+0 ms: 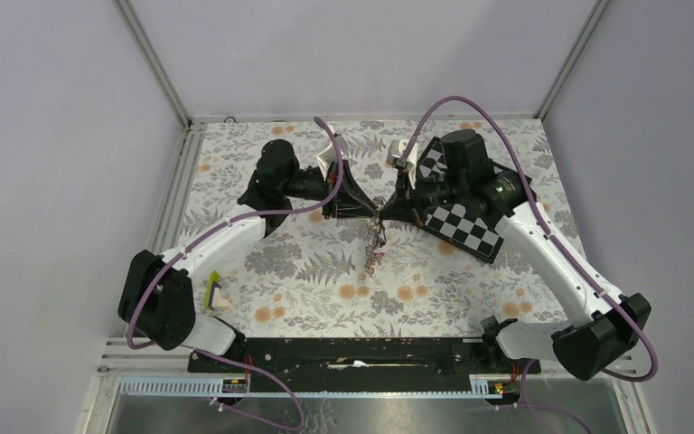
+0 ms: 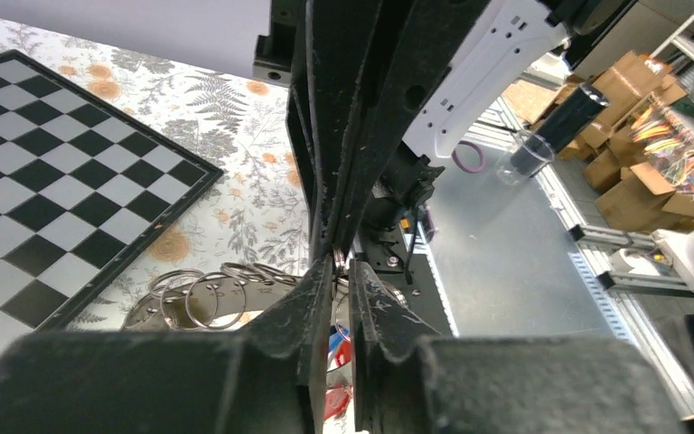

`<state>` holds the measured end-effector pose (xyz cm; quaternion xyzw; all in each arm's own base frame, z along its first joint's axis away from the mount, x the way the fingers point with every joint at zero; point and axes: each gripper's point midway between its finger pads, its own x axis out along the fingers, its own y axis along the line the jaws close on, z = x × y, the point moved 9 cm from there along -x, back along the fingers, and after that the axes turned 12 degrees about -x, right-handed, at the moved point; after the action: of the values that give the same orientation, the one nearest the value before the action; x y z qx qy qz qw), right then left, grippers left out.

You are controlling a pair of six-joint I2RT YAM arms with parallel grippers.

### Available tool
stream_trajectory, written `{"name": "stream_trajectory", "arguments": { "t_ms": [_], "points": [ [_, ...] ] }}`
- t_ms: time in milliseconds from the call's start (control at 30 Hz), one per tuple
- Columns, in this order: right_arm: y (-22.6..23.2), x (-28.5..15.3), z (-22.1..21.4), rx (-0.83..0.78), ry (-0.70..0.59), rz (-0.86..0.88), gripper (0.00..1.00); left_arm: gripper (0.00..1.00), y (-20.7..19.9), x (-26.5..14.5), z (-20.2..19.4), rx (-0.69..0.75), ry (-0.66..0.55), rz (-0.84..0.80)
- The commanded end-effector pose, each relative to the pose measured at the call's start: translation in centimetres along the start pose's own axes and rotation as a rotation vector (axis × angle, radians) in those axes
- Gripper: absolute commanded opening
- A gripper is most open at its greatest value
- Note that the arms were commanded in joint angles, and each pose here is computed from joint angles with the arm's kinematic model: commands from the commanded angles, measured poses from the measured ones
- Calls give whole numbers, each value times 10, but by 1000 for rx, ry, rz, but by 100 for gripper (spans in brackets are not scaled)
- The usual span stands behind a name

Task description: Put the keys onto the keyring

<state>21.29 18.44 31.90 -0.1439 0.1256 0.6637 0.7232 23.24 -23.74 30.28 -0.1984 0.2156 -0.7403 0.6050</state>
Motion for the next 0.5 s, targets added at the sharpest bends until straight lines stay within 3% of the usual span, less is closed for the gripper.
{"name": "stream_trajectory", "arguments": {
  "t_ms": [0,200,467],
  "points": [
    [-2,-13,25,-93,88,-53,0,23,0,-4,16,157,40,75],
    [-4,-11,35,-73,262,-58,0,44,2,-2,24,271,71,115],
    [-6,-7,39,-55,337,-36,0,50,2,6,23,306,84,99]
  ]
}}
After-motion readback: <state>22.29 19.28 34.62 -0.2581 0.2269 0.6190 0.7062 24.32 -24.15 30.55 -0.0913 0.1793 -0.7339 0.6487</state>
